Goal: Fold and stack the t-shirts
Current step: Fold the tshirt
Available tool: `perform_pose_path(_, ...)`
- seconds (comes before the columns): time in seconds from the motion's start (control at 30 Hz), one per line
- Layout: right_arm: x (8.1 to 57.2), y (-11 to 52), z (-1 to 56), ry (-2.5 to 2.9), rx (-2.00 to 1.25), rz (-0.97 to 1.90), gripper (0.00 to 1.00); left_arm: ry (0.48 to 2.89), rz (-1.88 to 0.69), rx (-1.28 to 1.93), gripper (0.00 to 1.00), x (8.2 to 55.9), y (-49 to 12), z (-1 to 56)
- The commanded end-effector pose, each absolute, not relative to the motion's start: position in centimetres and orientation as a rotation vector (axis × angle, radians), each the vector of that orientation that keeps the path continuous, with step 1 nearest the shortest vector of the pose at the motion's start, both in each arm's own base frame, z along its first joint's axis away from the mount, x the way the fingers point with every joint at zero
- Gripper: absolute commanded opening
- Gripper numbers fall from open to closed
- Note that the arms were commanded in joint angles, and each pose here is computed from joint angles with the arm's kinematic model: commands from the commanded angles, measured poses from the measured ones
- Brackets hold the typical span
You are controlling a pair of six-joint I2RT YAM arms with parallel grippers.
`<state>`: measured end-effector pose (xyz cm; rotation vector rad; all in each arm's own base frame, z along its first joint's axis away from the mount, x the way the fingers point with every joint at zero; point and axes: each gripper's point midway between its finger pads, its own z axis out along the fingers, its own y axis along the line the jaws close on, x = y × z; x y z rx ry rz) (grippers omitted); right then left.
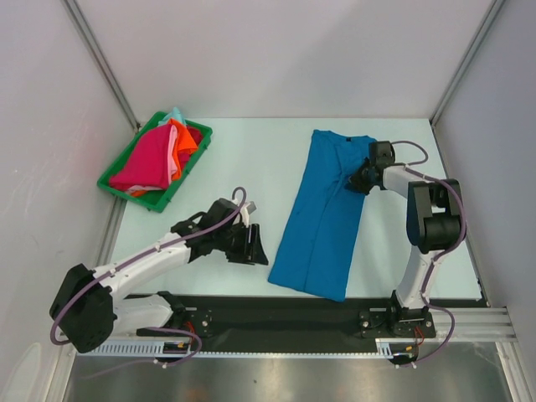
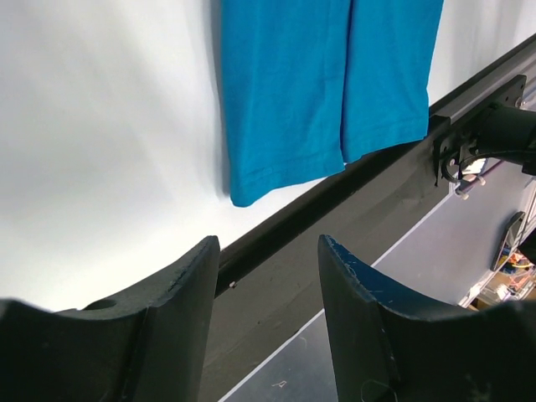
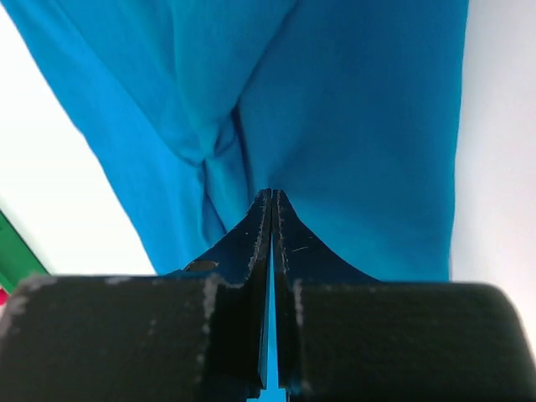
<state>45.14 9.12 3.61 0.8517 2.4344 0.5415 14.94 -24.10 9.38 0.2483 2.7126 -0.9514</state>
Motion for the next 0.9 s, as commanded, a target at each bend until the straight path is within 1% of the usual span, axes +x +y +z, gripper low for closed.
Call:
perform_pose_path(0.0,48.1,8.7,4.4,2.323,0.859,0.549,0.0,2.667,-0.966,0.269,0.56,14.9,-23.8,10.1)
perform_pose_path(0.3,49.2,9.5,3.2,2.35,0.836,0.55,0.0,2.685,-0.975,0.256,0.56,14.7,-23.2,9.3)
perform_pose_path(0.63,50.6,11.4,4.8,2.322,0.816,0.613,0.0,2.689,-0.995,0.234,0.56,15.0,-23.0,8.9)
perform_pose_path(0.87,50.6,12.1,2.7,2.385,0.847,0.606,0.0,2.694,-1.013,0.224,0.56,15.0,-23.2,8.8)
